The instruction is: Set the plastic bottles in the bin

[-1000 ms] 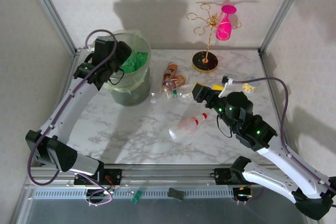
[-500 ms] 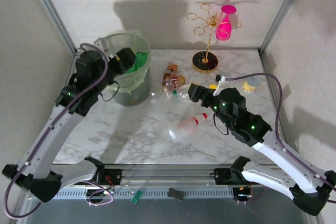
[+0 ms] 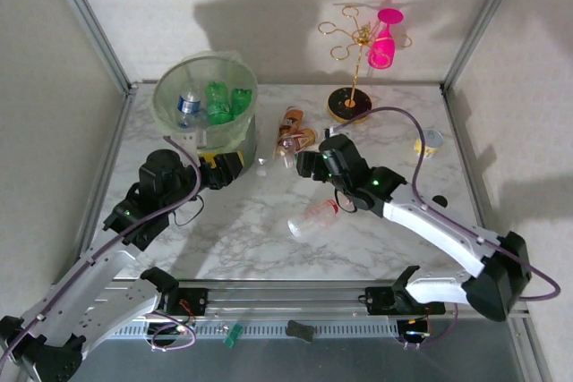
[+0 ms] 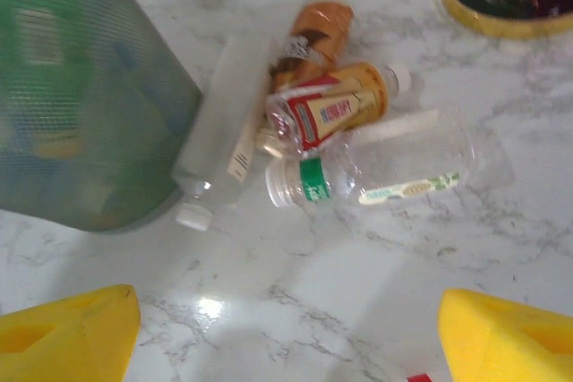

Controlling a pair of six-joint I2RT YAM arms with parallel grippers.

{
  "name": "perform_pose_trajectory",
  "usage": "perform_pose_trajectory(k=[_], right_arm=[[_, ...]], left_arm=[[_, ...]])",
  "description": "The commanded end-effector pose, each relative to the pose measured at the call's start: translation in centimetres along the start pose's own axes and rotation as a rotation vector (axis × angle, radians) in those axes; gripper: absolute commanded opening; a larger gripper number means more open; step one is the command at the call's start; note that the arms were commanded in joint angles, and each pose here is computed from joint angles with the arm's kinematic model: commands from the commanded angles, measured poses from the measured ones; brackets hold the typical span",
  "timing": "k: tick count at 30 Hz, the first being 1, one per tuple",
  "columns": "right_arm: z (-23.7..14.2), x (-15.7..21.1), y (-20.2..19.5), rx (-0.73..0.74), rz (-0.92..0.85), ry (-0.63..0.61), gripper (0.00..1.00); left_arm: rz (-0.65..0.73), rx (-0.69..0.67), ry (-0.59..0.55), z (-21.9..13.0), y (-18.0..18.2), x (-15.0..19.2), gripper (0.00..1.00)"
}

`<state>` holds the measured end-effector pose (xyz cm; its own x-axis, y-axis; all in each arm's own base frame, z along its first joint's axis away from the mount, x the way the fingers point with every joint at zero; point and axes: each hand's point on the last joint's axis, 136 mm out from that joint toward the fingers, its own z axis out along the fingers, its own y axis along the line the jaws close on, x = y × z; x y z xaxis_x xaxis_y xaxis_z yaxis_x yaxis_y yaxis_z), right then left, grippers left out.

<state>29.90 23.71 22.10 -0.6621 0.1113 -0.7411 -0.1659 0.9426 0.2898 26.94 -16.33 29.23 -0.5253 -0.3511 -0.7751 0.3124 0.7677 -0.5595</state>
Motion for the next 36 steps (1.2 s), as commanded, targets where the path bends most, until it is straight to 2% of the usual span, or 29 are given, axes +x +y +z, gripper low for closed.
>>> perform_pose_trajectory(k=[1,5,8,15,21,25,30,36], right_arm=[[1.4,-1.0,-1.2,0.091,0.115,0.007,0.86],[3.8,-0.4,-2.0,0.123,0.221,0.052,0.88],[5.6,0.2,-3.8,0.169,0.363,0.08,0.87],[8.3,0.4,-7.1,0.181,0.724,0.046,0.83],[10.9,-0.2,-8.4,0.237,0.863,0.049,0.85],[13.1,0.4,-9.0,0.326,0.88,0.126,0.84],[14.9,0.5,-8.9,0.317,0.939,0.11,0.86],[17.5,1.9,-9.9,0.429,0.946,0.193,0.87]], left_arm=[[0.046,0.011,-0.067,-0.1,0.0,-0.6,0.72],[0.068,-0.058,-0.067,0.1,1.2,-0.5,0.71],[0.067,-0.054,-0.064,0.0,1.3,-0.3,0.71],[0.062,-0.041,-0.073,-0.3,1.0,-0.4,0.71],[0.054,-0.041,-0.07,-0.3,1.1,-0.3,0.72],[0.055,-0.034,-0.068,-0.3,0.9,-0.1,0.72],[0.061,-0.028,-0.055,-0.2,0.6,0.3,0.72],[0.069,-0.025,-0.05,-0.2,0.4,0.5,0.72]])
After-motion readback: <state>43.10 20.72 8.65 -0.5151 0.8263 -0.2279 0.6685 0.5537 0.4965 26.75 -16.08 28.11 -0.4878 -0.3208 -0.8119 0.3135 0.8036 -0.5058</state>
